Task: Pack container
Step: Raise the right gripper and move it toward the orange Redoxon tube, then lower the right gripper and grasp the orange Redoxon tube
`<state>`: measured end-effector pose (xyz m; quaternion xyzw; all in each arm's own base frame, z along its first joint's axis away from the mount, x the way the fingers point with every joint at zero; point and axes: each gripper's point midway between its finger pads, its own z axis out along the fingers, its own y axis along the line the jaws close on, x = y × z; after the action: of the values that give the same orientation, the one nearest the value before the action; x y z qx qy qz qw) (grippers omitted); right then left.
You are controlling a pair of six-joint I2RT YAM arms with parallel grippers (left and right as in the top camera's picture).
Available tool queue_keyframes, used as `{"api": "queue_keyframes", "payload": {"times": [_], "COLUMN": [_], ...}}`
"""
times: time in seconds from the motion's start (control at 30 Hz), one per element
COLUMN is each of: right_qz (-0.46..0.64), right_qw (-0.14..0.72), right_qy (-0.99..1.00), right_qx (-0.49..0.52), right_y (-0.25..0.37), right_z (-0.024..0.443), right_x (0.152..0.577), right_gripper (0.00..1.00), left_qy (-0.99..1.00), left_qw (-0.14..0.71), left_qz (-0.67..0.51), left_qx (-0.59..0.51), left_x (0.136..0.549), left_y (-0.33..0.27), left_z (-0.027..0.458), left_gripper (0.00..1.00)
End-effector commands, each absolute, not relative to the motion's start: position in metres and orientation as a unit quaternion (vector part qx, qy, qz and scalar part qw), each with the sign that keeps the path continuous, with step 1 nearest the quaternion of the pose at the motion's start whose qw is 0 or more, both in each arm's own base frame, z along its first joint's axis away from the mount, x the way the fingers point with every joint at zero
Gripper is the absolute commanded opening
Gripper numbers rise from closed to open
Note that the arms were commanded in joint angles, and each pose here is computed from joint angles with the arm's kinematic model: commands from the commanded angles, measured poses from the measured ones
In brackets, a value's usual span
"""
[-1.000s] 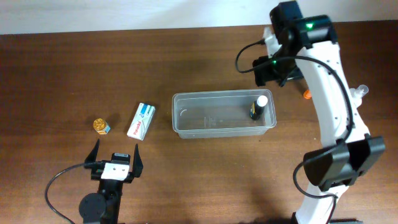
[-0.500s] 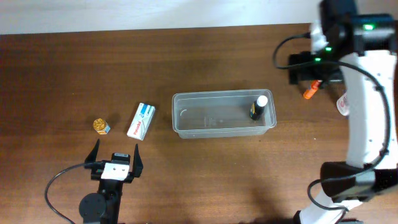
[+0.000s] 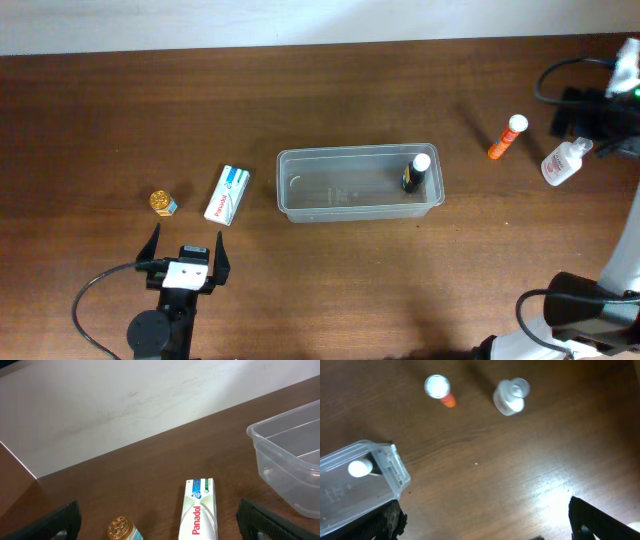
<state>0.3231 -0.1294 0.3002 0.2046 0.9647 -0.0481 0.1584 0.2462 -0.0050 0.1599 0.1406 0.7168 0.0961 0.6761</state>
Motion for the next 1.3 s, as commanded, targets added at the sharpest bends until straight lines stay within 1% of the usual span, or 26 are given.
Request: {"api": "queue_keyframes", "payload": {"times": [0.0, 0.13, 0.37, 0.53, 0.7, 0.83, 0.9, 0.97, 1.27], "right_qz": [-0.011, 0.042, 0.088, 0.104, 0.114, 0.08, 0.04, 0.022, 0.019], "right_qw": [0.167, 0.189, 0.216, 0.206, 0.173, 0.134, 0.111, 0.097, 0.1], "right_qy": [0.964, 0.97, 0.964, 0.966, 0.974, 0.985, 0.988, 0.989, 0.989], "right_qx": [0.206, 0.144, 0.127, 0.115, 0.088, 0.076, 0.098, 0.108, 0.111], "right_y": [-0.129, -0.111, -0.101, -0.095, -0.077, -0.076, -0.085, -0.09, -0.102], "right_z": [0.303, 0.307, 0.306, 0.291, 0.263, 0.235, 0.221, 0.212, 0.184], "right_x": [0.318, 0.329, 0.354, 0.371, 0.392, 0.402, 0.403, 0.405, 0.429], "right_gripper": [0.98, 0.98, 0.98, 0.98, 0.98, 0.98, 0.98, 0.98, 0.99], "left_qy": [0.715, 0.715, 0.715, 0.715, 0.715, 0.715, 0.715, 0.715, 0.715], "left_qw": [0.677, 0.677, 0.677, 0.677, 0.677, 0.677, 0.677, 0.677, 0.677], "left_qz": [0.098, 0.098, 0.098, 0.098, 0.098, 0.098, 0.098, 0.098, 0.098], "left_qx": [0.147, 0.147, 0.147, 0.147, 0.147, 0.147, 0.147, 0.147, 0.147], "left_x": [0.246, 0.246, 0.246, 0.246, 0.246, 0.246, 0.246, 0.246, 0.246], "left_y": [-0.006, -0.006, -0.006, -0.006, -0.006, -0.006, -0.006, -0.006, -0.006], "left_z": [0.16, 0.16, 0.16, 0.16, 0.16, 0.16, 0.16, 0.16, 0.16], "left_gripper": [0.99, 0.99, 0.99, 0.99, 0.99, 0.99, 0.99, 0.99, 0.99]}}
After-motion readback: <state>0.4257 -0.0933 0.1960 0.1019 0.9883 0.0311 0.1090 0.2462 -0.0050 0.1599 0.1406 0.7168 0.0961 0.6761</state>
